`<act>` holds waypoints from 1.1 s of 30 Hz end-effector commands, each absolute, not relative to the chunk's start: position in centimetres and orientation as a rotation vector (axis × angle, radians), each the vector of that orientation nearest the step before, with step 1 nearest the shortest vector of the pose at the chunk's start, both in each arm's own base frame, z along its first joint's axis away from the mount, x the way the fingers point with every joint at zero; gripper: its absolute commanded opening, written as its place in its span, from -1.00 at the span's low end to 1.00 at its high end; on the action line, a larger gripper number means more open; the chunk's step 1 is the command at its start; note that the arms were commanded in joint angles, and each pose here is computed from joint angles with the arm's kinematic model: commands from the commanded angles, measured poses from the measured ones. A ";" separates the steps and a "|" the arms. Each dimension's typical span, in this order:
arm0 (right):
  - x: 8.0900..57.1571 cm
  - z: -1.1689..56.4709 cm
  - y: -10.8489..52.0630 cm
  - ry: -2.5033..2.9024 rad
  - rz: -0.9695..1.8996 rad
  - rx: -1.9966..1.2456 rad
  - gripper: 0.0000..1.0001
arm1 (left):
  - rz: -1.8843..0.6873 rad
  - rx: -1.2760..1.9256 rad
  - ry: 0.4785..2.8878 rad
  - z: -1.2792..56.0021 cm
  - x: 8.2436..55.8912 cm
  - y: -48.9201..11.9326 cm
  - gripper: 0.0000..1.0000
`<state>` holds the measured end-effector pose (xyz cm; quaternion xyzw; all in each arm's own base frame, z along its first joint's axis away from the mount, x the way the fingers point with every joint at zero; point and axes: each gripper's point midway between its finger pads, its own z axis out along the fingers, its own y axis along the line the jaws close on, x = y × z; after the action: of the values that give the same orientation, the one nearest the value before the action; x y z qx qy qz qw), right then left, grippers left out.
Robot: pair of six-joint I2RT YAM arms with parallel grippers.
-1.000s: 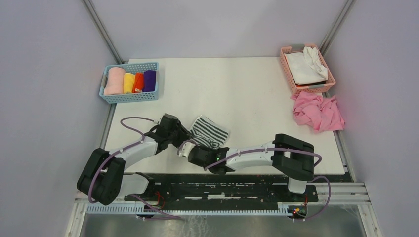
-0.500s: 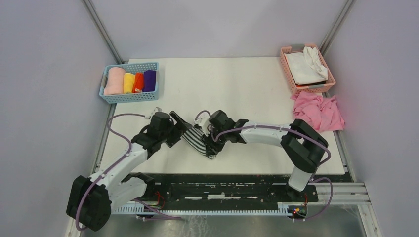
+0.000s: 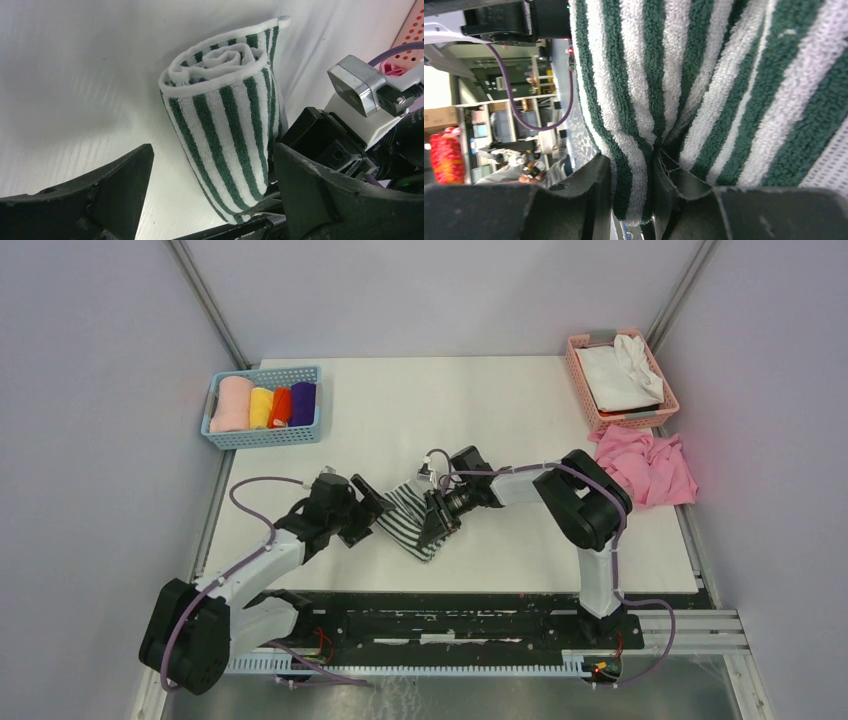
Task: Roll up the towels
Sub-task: Roll the towel at the center of the board.
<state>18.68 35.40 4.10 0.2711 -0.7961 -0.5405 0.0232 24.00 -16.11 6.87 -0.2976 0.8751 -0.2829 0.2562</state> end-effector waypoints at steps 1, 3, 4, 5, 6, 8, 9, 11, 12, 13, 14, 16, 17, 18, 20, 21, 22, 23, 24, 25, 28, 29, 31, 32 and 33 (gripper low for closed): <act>17.3 1.6 34.5 -2.418 -1.605 0.625 -0.97 | -0.872 -0.774 2.300 8.7 26.7 -17.9 0.90; 17.4 0.6 34.1 -2.427 -1.586 0.582 -0.97 | -0.847 -0.772 2.316 8.1 27.4 -18.1 0.89; 17.3 0.3 34.0 -2.429 -1.574 0.569 -0.97 | -0.843 -0.768 2.316 8.0 27.9 -18.2 0.88; 17.2 0.0 33.8 -2.434 -1.565 0.561 -0.97 | -0.826 -0.759 2.324 7.7 28.2 -18.3 0.87; 17.3 -0.3 33.7 -2.442 -1.556 0.557 -0.96 | -0.812 -0.757 2.331 7.4 28.5 -18.3 0.86; 17.1 -0.7 33.5 -2.455 -1.532 0.568 -0.94 | -0.768 -0.754 2.369 6.1 28.7 -18.2 0.81; 17.1 -0.8 33.3 -2.466 -1.516 0.572 -0.92 | -0.748 -0.751 2.383 5.5 28.8 -18.1 0.76; 17.0 -1.0 32.8 -2.499 -1.467 0.596 -0.87 | -0.700 -0.758 2.422 4.0 28.6 -17.9 0.63; 16.9 -0.9 32.5 -2.510 -1.451 0.604 -0.83 | -0.677 -0.758 2.441 3.4 28.5 -17.7 0.55; 16.9 -0.8 32.3 -2.530 -1.436 0.617 -0.80 | -0.656 -0.760 2.458 2.8 28.3 -17.5 0.46; 16.9 -0.5 32.1 -2.546 -1.430 0.637 -0.76 | -0.634 -0.765 2.471 2.3 28.1 -17.3 0.37; 16.9 -0.1 31.6 -2.590 -1.400 0.672 -0.61 | -0.603 -0.768 2.489 1.7 27.6 -16.9 0.13; 16.9 0.1 31.2 -2.614 -1.371 0.697 -0.54 | -0.589 -0.767 2.495 1.5 27.4 -16.7 0.00; 17.0 0.4 30.9 -2.643 -1.341 0.730 -0.48 | -0.576 -0.763 2.501 1.4 27.3 -16.5 -0.10; 17.2 1.3 30.3 -2.705 -1.295 0.796 -0.35 | -0.541 -0.756 2.521 1.2 26.8 -16.1 -0.21; 17.4 1.8 30.0 -2.739 -1.270 0.831 -0.25 | -0.528 -0.751 2.527 1.2 26.7 -16.0 -0.28; 17.5 2.4 29.7 -2.772 -1.244 0.868 -0.16 | -0.517 -0.750 2.534 1.1 26.5 -15.8 -0.31; 17.8 3.5 29.5 -2.812 -1.224 0.915 -0.10 | -0.511 -0.752 2.538 1.1 26.3 -15.8 -0.31; 17.9 4.2 29.1 -2.847 -1.186 0.954 -0.05 | -0.509 -0.749 2.540 1.2 26.2 -15.8 -0.31; 18.1 5.0 28.9 -2.887 -1.147 0.999 -0.02 | -0.502 -0.749 2.545 1.1 26.0 -15.8 -0.31; 18.7 7.1 27.9 -3.035 -0.958 1.152 0.11 | -0.485 -0.742 2.556 1.0 25.7 -15.8 -0.31; 19.0 7.9 27.6 -3.088 -0.884 1.213 0.22 | -0.476 -0.742 2.559 0.9 25.6 -15.8 -0.31; 19.1 9.3 27.6 -3.163 -0.751 1.343 0.36 | -0.463 -0.737 2.570 0.8 25.4 -15.8 -0.31; 19.2 10.1 27.7 -3.196 -0.698 1.403 0.39 | -0.459 -0.734 2.572 0.8 25.4 -15.8 -0.31; 19.3 10.8 28.1 -3.220 -0.652 1.473 0.48 | -0.457 -0.733 2.574 0.8 25.3 -15.9 -0.31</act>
<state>18.05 29.69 8.37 0.3520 -0.8736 -0.3022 -0.1468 26.87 -18.34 2.74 -0.2783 0.9035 -0.2426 0.2177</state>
